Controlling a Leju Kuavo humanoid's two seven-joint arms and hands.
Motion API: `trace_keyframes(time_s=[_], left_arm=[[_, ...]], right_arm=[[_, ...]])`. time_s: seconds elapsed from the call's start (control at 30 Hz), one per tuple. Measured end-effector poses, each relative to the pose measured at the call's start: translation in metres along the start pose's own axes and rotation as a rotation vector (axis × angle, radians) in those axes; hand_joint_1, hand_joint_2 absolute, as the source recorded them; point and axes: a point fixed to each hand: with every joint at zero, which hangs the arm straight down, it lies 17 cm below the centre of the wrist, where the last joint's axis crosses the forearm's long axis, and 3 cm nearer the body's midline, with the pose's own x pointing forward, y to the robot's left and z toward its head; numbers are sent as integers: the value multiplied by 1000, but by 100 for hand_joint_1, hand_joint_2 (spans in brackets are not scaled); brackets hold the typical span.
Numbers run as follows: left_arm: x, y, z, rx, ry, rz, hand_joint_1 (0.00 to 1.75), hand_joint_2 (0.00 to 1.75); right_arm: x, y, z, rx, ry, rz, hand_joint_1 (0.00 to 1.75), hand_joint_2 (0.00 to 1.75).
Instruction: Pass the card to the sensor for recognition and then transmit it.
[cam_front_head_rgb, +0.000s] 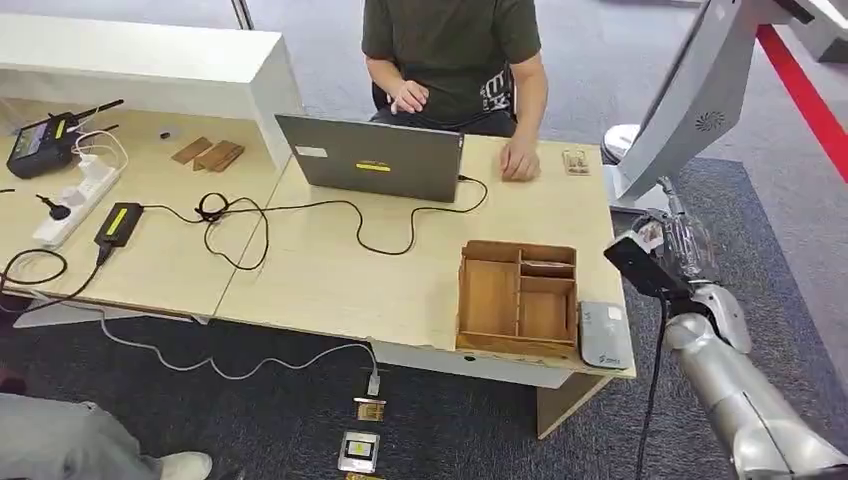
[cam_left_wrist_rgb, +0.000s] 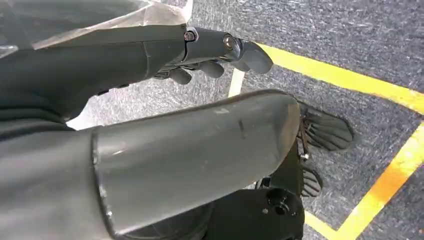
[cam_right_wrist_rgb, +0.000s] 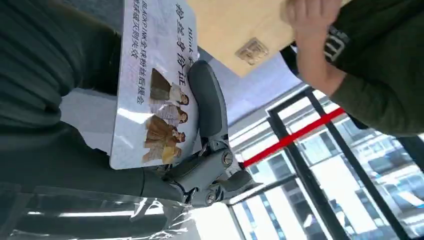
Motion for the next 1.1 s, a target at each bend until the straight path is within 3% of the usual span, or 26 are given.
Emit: trace_keyframes(time_s=[0.23, 0.47, 0.6, 0.77, 1.1], left_arm=[[4, 0, 0, 3, -22, -15, 0, 0], [9, -7, 1, -35, -52, -51, 0, 0], [14, -10, 3, -71, -88, -61, 0, 0], [21, -13, 5, -119, -129, -81, 0, 0], [23, -5, 4, -133, -147, -122, 0, 0]], right_arm=[[74, -38, -62, -56, -158, -3, 175, 175], [143, -12, -76, -20, -276, -38, 175, 175], [173, 8, -80, 16, -287, -37, 175, 175], [180, 21, -87, 62, -242, -2, 175, 175], [146, 23, -94, 127, -113, 122, 175, 175]])
